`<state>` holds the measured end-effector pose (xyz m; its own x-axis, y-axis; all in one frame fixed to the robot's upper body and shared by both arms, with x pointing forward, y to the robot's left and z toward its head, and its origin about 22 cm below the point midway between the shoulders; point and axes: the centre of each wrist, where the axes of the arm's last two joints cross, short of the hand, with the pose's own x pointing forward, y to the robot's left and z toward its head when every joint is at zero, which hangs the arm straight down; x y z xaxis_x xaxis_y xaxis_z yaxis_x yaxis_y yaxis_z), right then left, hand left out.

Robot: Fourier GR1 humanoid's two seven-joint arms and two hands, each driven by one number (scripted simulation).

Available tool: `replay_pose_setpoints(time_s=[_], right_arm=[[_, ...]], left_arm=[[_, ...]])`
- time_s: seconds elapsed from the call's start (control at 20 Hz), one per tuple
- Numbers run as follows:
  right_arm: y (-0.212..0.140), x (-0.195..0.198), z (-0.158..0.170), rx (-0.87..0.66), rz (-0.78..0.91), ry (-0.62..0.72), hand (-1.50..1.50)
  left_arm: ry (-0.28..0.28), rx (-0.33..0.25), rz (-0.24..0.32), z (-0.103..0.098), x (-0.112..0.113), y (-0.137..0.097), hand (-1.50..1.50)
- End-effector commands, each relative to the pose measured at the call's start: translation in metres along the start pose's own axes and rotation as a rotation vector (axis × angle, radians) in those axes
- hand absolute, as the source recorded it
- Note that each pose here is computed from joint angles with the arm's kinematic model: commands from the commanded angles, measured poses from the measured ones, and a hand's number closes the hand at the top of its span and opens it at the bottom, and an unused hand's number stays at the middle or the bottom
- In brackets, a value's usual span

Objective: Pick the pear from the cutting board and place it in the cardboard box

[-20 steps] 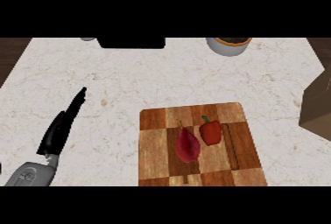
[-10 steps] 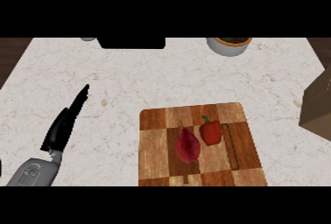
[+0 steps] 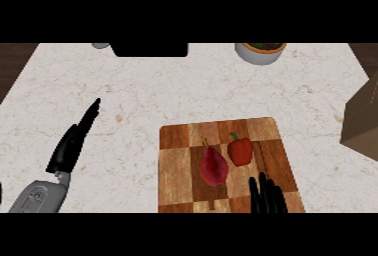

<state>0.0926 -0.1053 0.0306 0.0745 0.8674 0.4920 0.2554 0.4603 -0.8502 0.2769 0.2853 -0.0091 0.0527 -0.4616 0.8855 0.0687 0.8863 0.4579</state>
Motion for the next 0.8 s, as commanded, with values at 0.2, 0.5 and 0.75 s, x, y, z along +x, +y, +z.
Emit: replay_pose_setpoints(time_s=[0.2, 0.5, 0.75], right_arm=[[0.025, 0.026, -0.031, -0.048, 0.067, -0.038, -1.50], [0.056, 0.020, -0.030, 0.029, 0.081, -0.014, -1.50], [0.056, 0.017, -0.042, 0.032, 0.102, -0.001, -1.50]], left_arm=[[0.006, -0.023, 0.005, 0.000, -0.010, -0.004, 0.00], [0.000, 0.000, 0.002, 0.003, -0.009, 0.000, 0.00], [0.000, -0.008, 0.002, -0.011, -0.003, -0.015, 0.00]])
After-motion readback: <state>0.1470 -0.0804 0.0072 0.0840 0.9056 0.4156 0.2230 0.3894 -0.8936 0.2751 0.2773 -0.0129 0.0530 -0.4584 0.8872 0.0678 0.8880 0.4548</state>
